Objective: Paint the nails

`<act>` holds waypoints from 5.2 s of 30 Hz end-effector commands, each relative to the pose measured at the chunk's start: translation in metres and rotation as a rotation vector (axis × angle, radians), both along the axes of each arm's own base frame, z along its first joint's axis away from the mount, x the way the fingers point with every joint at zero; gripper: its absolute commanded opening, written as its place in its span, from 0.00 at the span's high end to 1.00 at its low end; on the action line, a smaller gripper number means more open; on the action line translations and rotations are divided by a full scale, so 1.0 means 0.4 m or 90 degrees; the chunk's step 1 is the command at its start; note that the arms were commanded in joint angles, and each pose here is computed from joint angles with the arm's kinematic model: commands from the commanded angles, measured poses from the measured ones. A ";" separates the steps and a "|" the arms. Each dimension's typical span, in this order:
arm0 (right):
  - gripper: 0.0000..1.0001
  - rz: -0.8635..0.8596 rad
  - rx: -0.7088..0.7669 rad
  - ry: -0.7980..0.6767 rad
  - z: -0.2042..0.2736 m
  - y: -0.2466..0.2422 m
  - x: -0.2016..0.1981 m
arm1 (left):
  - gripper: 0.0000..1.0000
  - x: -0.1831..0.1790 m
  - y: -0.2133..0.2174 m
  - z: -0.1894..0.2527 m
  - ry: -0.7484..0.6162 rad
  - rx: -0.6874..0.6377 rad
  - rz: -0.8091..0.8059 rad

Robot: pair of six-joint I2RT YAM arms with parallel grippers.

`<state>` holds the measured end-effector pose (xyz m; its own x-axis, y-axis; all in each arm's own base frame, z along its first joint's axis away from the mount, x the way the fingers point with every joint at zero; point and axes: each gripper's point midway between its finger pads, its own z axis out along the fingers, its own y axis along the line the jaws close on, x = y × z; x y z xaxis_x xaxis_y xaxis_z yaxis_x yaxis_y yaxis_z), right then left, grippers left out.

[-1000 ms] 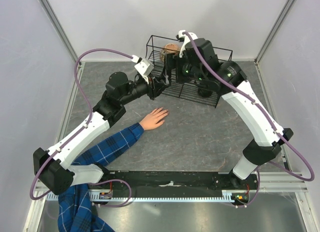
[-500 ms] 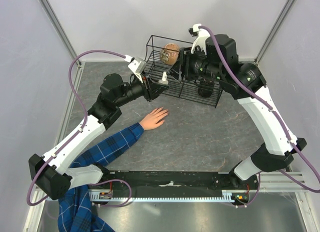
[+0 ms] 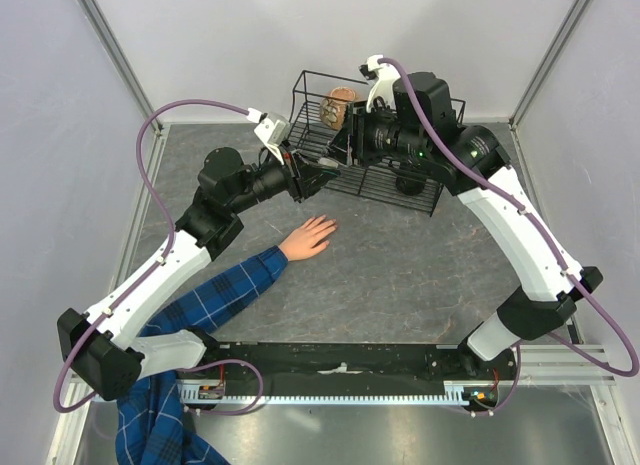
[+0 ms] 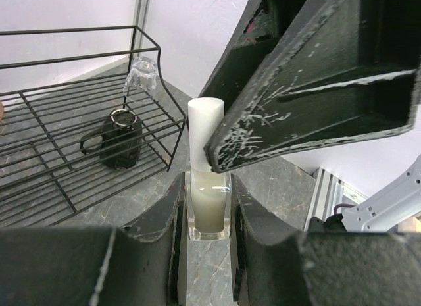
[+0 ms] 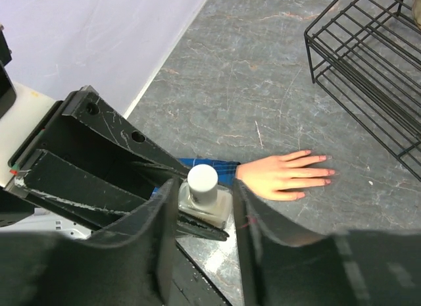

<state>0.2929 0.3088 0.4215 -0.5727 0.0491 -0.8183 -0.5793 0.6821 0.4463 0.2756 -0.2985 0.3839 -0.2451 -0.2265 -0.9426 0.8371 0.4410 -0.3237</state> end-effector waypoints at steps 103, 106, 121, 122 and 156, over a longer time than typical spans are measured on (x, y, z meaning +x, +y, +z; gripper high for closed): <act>0.25 -0.061 0.083 -0.195 0.203 0.015 -0.031 | 0.98 -0.024 0.143 0.245 -0.148 -0.019 0.074; 0.36 -0.075 0.064 -0.186 0.204 0.049 -0.026 | 0.98 -0.024 0.144 0.242 -0.152 -0.011 0.079; 0.69 -0.056 0.040 -0.182 0.171 0.110 -0.023 | 0.98 -0.054 0.131 0.232 -0.128 -0.014 0.044; 0.74 -0.055 0.038 -0.186 0.172 0.105 -0.024 | 0.98 -0.059 0.128 0.231 -0.127 -0.015 0.036; 0.19 0.005 0.184 -0.139 0.245 -0.055 -0.081 | 0.98 -0.043 0.126 0.235 -0.142 0.033 0.065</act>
